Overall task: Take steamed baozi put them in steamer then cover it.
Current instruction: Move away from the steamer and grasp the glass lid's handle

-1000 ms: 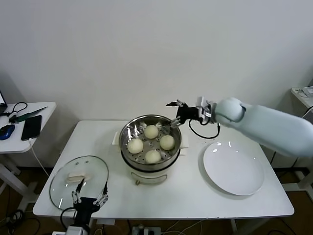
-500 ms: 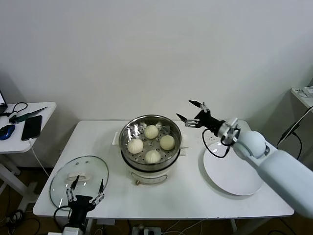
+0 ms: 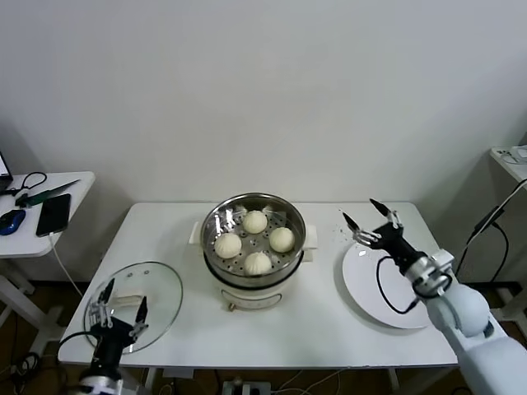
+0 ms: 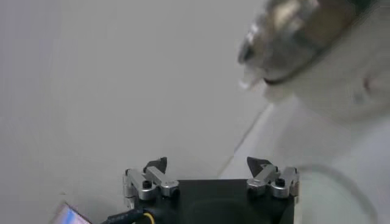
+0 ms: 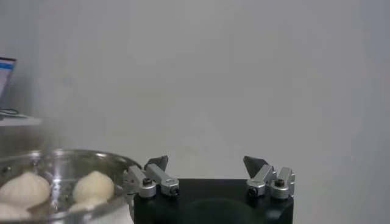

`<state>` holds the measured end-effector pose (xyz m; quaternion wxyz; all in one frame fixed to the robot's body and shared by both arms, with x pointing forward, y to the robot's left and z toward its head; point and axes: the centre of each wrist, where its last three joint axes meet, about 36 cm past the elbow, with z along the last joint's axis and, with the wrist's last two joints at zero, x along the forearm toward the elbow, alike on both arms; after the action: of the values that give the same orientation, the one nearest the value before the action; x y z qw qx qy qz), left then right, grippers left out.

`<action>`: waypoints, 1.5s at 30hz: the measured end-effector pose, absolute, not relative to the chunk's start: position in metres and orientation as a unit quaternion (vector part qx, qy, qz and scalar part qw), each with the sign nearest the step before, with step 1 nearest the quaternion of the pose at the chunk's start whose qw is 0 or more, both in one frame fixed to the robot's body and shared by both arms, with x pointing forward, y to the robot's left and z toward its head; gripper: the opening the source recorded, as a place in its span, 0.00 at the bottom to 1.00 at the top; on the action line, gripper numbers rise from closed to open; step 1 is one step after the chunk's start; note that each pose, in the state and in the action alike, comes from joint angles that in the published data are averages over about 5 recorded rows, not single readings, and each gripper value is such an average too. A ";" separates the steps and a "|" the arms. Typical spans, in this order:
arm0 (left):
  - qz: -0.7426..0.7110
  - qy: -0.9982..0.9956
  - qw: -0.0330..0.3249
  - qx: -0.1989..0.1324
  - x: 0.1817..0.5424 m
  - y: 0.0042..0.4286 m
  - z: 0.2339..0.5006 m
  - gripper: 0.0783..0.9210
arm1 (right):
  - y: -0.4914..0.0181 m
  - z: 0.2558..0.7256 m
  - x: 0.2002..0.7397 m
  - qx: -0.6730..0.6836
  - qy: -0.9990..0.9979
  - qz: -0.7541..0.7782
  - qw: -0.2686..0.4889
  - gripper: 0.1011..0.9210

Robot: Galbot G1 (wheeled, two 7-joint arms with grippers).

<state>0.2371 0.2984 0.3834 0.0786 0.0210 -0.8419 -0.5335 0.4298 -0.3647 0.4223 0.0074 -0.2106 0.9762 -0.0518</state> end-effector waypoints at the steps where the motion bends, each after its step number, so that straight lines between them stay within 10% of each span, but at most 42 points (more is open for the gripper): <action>1: -0.560 -0.824 0.081 0.017 0.238 0.301 0.382 0.88 | -0.367 0.417 0.424 -0.205 0.977 -0.050 0.003 0.88; 23: -0.727 -0.672 0.142 0.013 0.297 0.330 0.282 0.88 | -0.392 0.369 0.359 -0.140 0.987 -0.061 -0.050 0.88; 45: -0.730 -0.668 0.139 0.042 0.342 0.343 0.263 0.88 | -0.392 0.348 0.356 -0.137 0.985 -0.078 -0.063 0.88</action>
<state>0.3421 0.3425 0.2628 0.1394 0.0421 -0.6681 -0.7297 0.3563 -0.3924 0.3483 -0.0635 -0.1369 0.9855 -0.0776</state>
